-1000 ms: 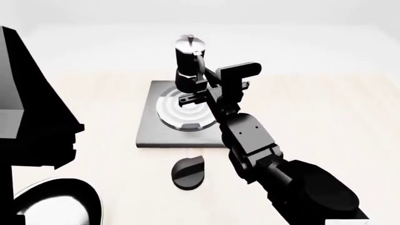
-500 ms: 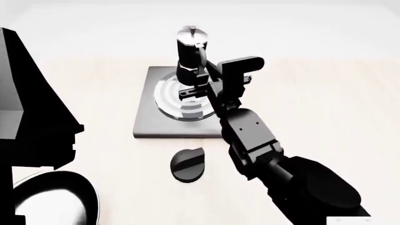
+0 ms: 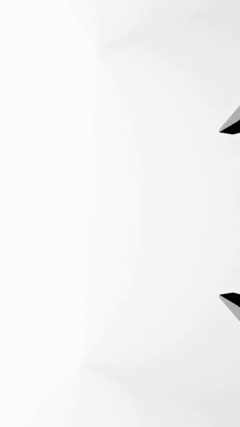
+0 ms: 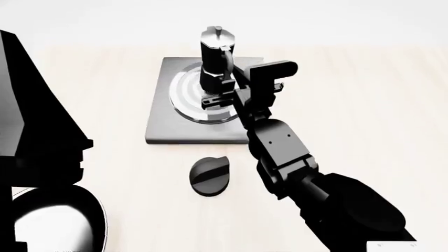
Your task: Turn on the stove and put the moka pot on it.
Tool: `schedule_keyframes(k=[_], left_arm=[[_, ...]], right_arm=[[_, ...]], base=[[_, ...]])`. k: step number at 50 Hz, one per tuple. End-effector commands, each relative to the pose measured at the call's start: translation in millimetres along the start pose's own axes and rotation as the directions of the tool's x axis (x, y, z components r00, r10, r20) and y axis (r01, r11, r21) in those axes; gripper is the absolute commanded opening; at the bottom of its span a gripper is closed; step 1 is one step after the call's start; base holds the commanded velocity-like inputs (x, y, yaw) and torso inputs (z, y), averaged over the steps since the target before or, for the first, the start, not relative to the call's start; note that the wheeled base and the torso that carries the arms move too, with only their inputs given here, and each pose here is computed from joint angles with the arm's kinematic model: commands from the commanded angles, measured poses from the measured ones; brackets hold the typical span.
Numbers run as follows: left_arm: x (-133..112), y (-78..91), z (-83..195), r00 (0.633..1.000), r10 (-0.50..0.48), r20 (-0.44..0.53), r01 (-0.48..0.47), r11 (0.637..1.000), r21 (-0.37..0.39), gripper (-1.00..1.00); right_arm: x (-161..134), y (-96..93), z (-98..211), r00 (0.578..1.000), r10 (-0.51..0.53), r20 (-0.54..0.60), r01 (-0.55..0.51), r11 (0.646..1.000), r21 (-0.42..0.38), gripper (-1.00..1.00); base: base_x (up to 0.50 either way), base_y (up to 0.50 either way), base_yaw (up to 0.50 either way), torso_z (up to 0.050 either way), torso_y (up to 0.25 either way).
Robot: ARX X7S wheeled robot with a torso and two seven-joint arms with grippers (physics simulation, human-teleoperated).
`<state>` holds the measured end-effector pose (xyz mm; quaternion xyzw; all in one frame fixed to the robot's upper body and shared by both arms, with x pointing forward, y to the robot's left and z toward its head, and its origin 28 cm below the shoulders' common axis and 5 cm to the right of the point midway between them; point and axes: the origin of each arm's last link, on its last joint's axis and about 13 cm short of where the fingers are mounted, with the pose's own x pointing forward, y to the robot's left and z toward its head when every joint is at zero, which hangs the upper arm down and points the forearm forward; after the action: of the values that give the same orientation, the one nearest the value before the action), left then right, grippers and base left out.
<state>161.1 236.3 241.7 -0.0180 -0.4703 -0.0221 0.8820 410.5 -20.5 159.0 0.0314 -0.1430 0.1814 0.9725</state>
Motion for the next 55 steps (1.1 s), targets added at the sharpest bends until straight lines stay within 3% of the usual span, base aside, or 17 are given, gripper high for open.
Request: schedule_keyframes(k=[1,42,43,55], left_arm=[[-0.5,-0.4,-0.6,1.0,0.0,-0.001,0.0,1.0,-0.002,1.0],[-2.3,0.1,-3.0,1.0,0.004,0.005,-0.004,1.0,-0.02,1.0],[-2.1,0.1,-2.9,1.0,0.004,0.006,-0.004,1.0,-0.02,1.0],[-1.8,-0.4,-2.8,1.0,0.002,0.006,-0.002,1.0,-0.02,1.0]], right_arm=[[5.0,2.4,8.3,0.999,0.022,0.032,-0.022,1.0,-0.015,-1.0],[-4.1,0.6,-6.9,1.0,0.01,-0.024,-0.01,1.0,0.002,-1.0],[-2.7,0.5,-5.0,1.0,0.009,-0.025,-0.009,1.0,0.002,1.0],[-1.5,1.2,-3.3,1.0,0.015,-0.024,-0.015,1.0,0.001,1.0]], base=[[0.0,0.0,0.0,0.0,-0.096],[0.0,0.0,0.0,0.0,-0.013],[0.0,0.0,0.0,0.0,0.0],[0.0,0.0,0.0,0.0,0.0]])
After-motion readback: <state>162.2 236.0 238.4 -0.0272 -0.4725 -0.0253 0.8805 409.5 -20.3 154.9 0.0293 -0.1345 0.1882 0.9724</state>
